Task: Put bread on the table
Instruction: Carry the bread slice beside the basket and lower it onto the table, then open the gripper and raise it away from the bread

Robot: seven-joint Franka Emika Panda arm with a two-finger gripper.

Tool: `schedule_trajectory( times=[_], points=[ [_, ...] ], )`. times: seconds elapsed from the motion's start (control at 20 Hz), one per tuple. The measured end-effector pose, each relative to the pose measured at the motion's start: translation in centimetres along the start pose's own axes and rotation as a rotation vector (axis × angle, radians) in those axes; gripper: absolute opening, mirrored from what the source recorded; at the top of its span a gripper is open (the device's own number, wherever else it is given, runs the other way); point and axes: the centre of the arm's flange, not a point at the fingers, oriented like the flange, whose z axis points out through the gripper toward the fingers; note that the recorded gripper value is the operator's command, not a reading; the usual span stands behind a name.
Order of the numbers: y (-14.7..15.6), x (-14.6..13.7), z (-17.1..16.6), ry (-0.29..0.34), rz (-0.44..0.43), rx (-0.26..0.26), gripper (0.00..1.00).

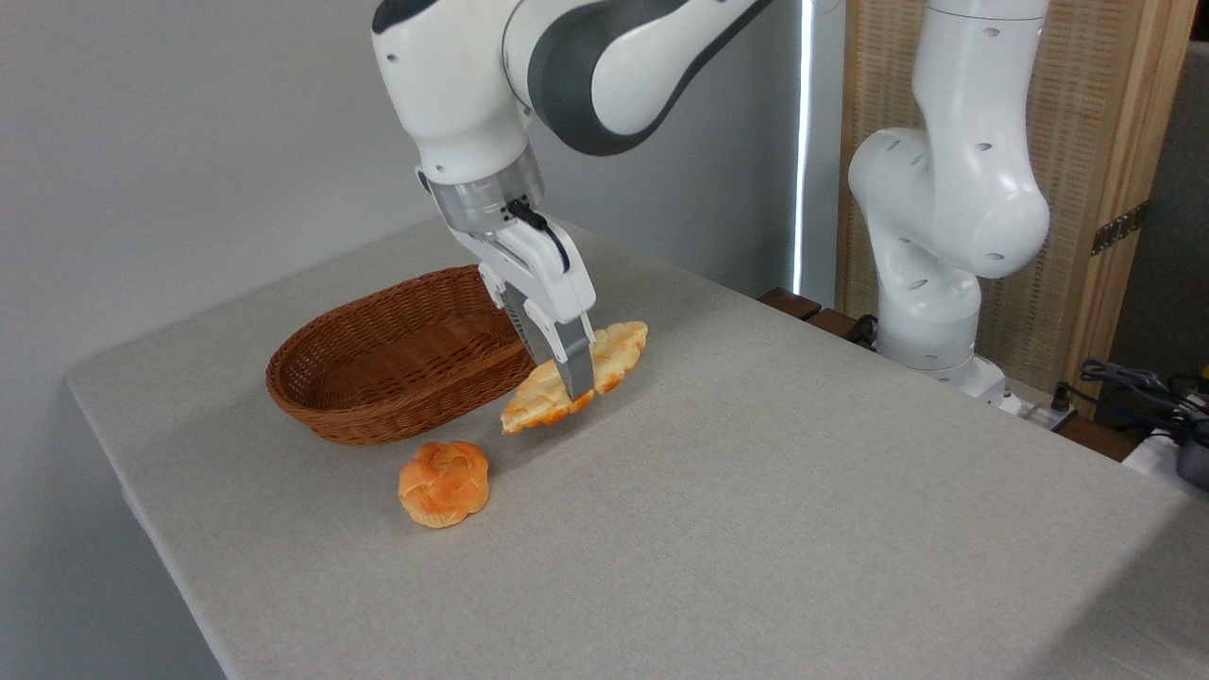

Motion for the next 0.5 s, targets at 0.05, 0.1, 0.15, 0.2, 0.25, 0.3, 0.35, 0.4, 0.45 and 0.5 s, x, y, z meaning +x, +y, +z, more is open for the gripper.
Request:
schedule_trajectory(
  times=[0.05,0.1,0.15,0.2,0.25,0.3,0.35,0.4,0.45,0.5],
  points=[
    [-0.1,0.1,0.3,0.004,-0.001,0.004,1.0],
    [-0.3,0.3,0.4,0.01,-0.001,0.009,1.0],
    [-0.4,0.5,0.6,0.014,-0.001,0.014,1.0],
    [-0.5,0.6,0.7,0.018,-0.002,0.017,1.0],
    [-0.7,0.8,0.7,0.024,-0.002,0.022,1.0],
    [-0.8,0.9,0.7,0.032,-0.002,0.029,1.0],
    [-0.9,1.0,0.6,0.04,-0.002,0.035,1.0],
    [-0.9,1.1,0.6,0.045,-0.002,0.039,1.0],
    [-0.9,1.1,0.6,0.049,-0.002,0.042,1.0],
    [-1.0,1.2,0.5,0.051,-0.002,0.044,1.0]
  ],
)
